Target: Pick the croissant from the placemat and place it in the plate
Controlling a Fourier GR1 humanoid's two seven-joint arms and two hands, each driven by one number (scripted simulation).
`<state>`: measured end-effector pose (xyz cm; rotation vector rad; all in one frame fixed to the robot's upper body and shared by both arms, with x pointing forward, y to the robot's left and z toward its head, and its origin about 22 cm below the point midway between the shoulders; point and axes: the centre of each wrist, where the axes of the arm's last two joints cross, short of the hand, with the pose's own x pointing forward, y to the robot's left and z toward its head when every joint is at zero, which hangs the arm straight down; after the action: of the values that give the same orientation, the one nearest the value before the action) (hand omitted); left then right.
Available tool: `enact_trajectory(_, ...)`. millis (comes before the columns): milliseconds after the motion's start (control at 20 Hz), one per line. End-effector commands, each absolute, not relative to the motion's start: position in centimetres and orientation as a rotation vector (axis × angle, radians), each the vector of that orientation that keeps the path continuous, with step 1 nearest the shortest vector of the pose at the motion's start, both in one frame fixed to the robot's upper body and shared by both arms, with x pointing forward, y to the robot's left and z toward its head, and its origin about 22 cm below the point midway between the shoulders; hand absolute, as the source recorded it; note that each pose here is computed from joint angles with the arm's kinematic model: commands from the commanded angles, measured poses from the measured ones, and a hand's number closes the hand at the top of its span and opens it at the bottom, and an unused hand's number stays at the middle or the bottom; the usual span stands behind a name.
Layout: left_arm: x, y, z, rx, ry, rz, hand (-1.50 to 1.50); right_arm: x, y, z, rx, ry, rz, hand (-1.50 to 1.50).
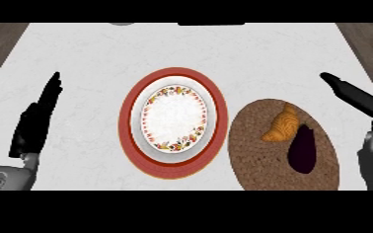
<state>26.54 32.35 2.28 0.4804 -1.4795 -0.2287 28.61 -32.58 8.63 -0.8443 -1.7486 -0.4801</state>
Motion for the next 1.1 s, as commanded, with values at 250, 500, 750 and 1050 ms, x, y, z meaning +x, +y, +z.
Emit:
enact_trajectory(250,24.2,32.9,0.7,0.473,-1.508,-0.315,0.00,26.5,-22.9,5.4,-1.331,-1.812,-0.897,-1.50)
enact_trajectory(500,22.4,33.0,-0.6,0.472,-1.512,-0.296,0.00,23.7,-18.4,2.1,-1.199,-1.711,-0.750,-1.50)
enact_trajectory(750,21.9,34.3,-0.2,0.493,-1.507,-0.304,0.00,20.6,-20.0,-2.4,-1.171,-1.423,-0.544,-1.50)
enact_trajectory(1050,21.3,34.5,-0.6,0.502,-1.511,-0.315,0.00,19.2,-21.1,-3.4,-1.134,-1.198,-0.431,-1.50)
